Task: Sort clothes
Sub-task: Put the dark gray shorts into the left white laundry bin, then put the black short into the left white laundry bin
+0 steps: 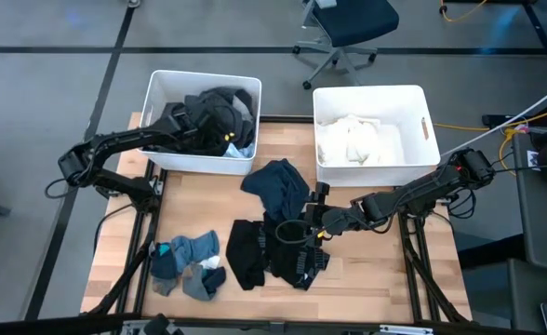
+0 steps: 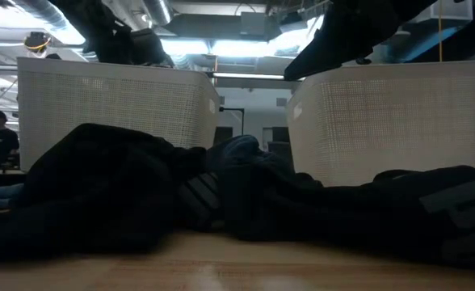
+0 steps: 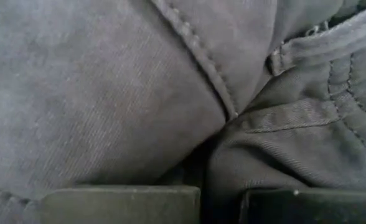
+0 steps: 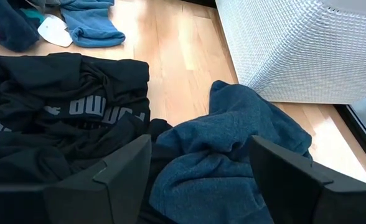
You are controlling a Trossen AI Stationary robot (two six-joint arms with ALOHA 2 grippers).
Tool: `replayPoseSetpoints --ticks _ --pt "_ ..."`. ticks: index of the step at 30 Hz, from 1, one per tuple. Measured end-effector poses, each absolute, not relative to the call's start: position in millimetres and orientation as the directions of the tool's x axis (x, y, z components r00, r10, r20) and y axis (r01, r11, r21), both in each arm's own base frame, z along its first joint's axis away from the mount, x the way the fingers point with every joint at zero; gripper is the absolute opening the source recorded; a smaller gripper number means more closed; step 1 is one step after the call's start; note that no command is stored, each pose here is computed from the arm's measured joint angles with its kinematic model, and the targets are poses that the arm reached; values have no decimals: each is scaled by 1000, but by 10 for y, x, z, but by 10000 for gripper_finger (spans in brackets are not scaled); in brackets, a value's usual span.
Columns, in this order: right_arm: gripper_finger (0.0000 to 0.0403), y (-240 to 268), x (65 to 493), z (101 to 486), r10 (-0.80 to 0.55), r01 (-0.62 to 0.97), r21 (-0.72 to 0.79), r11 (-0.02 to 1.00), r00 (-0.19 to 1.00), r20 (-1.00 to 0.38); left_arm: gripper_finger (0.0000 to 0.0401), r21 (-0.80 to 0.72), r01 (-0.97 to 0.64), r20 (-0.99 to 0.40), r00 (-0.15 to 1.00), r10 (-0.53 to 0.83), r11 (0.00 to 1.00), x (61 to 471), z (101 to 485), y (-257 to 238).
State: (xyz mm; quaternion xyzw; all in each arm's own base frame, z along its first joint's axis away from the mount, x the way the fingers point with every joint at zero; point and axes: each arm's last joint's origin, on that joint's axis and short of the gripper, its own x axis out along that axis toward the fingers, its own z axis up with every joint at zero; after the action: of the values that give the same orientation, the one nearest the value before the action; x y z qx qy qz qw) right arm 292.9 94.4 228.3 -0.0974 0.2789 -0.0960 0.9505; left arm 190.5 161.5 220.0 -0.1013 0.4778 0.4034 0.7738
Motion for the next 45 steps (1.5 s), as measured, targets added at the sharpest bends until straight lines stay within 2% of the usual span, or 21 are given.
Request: replayPoseSetpoints --ticks 4,10,14,17,25,33,38,45 --pt "270 944 2929 2283 -237 130 -235 963 826 -511 35 219 -728 -819 224 527 650 1921 2265 1628" --pt "270 946 2929 2282 -229 124 -231 965 827 -514 111 219 -723 -833 212 511 656 1928 2390 1631" --pt "270 946 2930 2281 -229 124 -231 965 827 -514 152 226 -714 -848 191 495 662 1926 2574 1629" --pt "270 946 2930 2282 -229 124 -231 965 827 -513 169 227 -710 -853 186 488 666 1927 2756 1609" --pt "270 946 2930 2282 -229 124 -231 965 827 -513 172 205 -712 -810 263 525 672 1974 3428 1495" --pt "270 946 2930 2282 -229 124 -231 965 827 -513 171 145 -658 -640 507 577 739 1965 4006 1114" --pt "270 946 2930 2282 -229 124 -231 965 827 -513 171 89 -614 -601 595 533 785 1896 4117 855" --pt "270 947 2932 2285 -229 125 -230 965 829 -511 171 37 -402 -559 751 353 915 2096 4077 456"
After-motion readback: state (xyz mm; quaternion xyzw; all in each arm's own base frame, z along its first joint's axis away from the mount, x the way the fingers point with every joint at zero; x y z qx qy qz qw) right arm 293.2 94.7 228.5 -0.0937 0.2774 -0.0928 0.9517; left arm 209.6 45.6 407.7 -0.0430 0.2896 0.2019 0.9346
